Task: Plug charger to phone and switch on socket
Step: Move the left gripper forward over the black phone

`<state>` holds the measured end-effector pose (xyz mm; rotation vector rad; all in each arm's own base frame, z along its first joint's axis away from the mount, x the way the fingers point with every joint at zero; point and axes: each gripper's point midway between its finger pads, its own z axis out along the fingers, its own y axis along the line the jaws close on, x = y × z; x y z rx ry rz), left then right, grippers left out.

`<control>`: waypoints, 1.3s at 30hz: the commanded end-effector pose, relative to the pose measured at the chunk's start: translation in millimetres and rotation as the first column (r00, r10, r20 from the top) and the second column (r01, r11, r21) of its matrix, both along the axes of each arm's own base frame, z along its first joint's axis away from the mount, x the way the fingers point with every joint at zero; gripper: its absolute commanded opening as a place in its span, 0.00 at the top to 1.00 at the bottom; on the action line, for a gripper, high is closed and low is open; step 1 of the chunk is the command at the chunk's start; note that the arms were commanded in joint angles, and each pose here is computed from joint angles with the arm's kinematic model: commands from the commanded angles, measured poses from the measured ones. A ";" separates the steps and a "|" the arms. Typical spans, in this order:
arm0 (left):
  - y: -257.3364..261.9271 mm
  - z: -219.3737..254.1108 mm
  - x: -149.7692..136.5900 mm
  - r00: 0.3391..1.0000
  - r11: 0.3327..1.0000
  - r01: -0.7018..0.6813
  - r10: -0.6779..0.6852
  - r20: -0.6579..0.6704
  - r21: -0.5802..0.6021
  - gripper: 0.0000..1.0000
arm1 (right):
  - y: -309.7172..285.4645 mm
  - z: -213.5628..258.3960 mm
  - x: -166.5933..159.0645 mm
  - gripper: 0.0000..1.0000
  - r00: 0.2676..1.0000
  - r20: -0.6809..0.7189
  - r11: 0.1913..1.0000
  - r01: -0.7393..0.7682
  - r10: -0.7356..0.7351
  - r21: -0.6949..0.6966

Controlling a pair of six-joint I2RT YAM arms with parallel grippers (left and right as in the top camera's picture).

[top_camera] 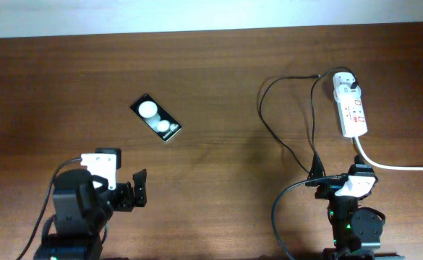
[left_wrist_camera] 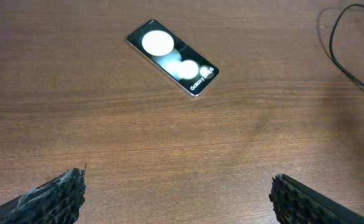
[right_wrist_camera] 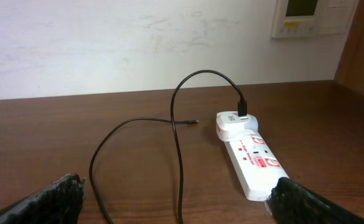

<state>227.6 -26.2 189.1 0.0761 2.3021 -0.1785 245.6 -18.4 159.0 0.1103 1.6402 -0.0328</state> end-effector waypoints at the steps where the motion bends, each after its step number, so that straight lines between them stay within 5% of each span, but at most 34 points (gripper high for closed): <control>1: -2.1 15.9 10.6 1.000 1.000 0.002 -0.002 0.007 -0.017 0.01 | -0.4 -2.5 -0.2 0.01 1.000 -0.002 1.000 0.006 -0.006 -0.002; 15: -7.0 52.7 23.3 0.998 0.999 0.027 -0.024 0.063 -0.035 0.01 | -0.4 -2.5 -0.2 0.01 1.000 -0.002 1.000 0.006 -0.006 -0.002; 26: -27.0 27.9 39.9 0.987 0.987 0.098 -0.113 -0.116 -0.130 0.01 | -0.4 -2.5 -0.2 0.01 1.000 -0.002 1.000 0.006 -0.006 -0.002; 39: -37.2 18.6 31.7 0.972 0.974 0.126 -0.159 -0.175 -0.186 0.01 | -0.4 -2.5 -0.2 0.01 1.000 -0.002 1.000 0.006 -0.006 -0.002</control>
